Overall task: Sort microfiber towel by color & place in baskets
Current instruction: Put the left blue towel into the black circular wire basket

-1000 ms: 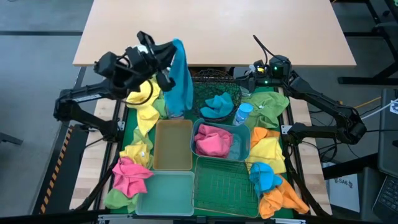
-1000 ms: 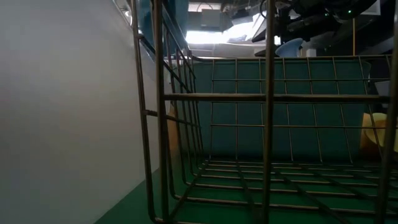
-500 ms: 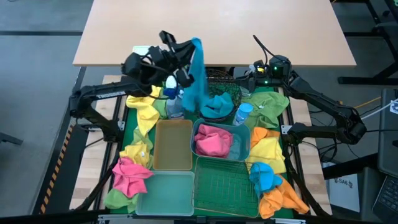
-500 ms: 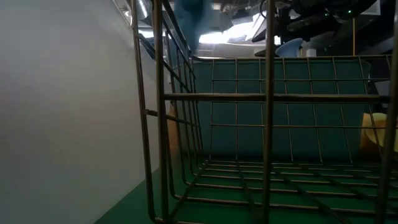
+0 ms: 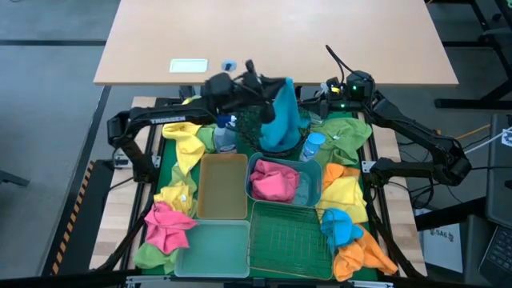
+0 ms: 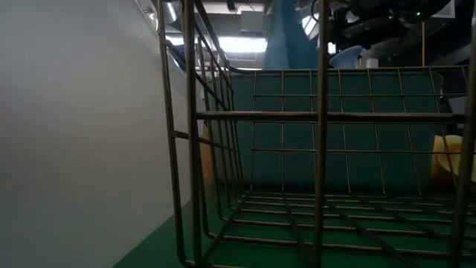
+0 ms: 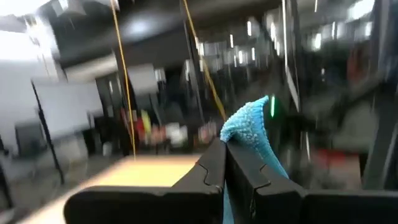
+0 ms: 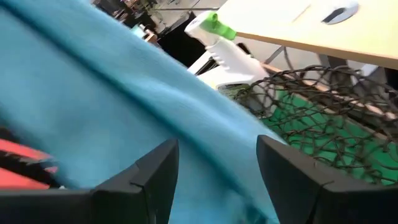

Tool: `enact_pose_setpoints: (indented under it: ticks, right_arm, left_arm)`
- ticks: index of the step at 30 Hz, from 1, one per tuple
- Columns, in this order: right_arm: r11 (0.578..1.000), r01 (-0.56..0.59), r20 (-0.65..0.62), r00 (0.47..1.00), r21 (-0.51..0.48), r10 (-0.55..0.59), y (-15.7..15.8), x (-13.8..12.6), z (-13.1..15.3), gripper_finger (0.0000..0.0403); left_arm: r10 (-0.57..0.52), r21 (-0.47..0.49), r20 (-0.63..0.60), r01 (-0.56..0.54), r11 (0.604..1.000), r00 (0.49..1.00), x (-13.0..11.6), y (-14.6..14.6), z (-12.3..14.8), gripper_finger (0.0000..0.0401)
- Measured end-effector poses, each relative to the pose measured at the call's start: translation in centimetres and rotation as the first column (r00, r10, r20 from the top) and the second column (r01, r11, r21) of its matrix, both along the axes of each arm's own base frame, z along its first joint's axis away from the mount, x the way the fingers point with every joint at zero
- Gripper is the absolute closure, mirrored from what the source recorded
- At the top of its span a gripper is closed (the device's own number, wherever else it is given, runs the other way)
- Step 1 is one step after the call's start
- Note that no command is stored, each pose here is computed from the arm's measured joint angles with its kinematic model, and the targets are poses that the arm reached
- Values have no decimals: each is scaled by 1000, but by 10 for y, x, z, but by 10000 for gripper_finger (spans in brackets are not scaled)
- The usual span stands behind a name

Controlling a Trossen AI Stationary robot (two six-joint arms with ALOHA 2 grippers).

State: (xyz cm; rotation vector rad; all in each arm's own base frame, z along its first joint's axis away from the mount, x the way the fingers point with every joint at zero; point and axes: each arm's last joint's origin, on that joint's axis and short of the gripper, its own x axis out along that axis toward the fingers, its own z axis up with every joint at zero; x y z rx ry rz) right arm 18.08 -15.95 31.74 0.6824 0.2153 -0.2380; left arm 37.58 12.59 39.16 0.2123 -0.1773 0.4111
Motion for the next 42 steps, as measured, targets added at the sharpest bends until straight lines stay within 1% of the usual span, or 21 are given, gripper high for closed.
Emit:
enact_pose_setpoints:
  ticks: [2,5,8,13,17,19,21,23,27,31,34,39,42]
  right_arm:
    - [1000,-20,9,1000,1,20,2,-1,2,187]
    - [999,-34,29,999,-14,35,6,-5,7,187]
    - [999,-34,47,998,-33,35,11,-9,13,187]
    - [997,-39,80,996,-67,44,22,-21,24,187]
    - [996,-85,71,994,-35,87,35,-31,27,187]
    - [994,-108,61,992,-21,109,44,-35,28,187]
    - [991,-131,48,990,-12,132,53,-36,29,187]
    - [988,-155,37,987,-9,155,63,-37,30,187]
    - [971,-238,32,971,-24,239,86,-33,32,187]
    - [951,-310,-6,951,-16,310,107,-28,30,187]
    - [924,-382,-45,923,6,382,123,-24,26,187]
    - [887,-461,-104,882,19,460,145,-21,21,187]
    - [860,-510,-113,854,14,508,157,-20,20,187]
  left_arm:
    - [5,-33,-99,-8,999,995,5,4,-15,401]
    - [2,-81,-245,-23,996,969,9,8,-35,401]
    - [-12,-124,-376,-37,992,927,9,8,-50,401]
    - [-45,-181,-551,-67,981,833,3,6,-70,401]
    - [-68,-210,-638,-88,974,767,-2,4,-80,401]
    - [-75,-218,-663,-96,971,744,-4,4,-83,401]
    - [-70,-217,-675,-106,970,734,-4,3,-84,401]
    - [-61,-212,-677,-114,971,734,-4,4,-84,401]
    - [-61,-211,-677,-115,971,733,-4,4,-84,401]
    - [-61,-211,-678,-115,971,733,-5,4,-84,395]
    - [-52,-207,-681,-124,971,731,-5,4,-85,371]
    - [30,-180,-696,-215,960,718,-6,5,-86,316]
    - [71,-165,-696,-256,952,714,-7,6,-85,287]
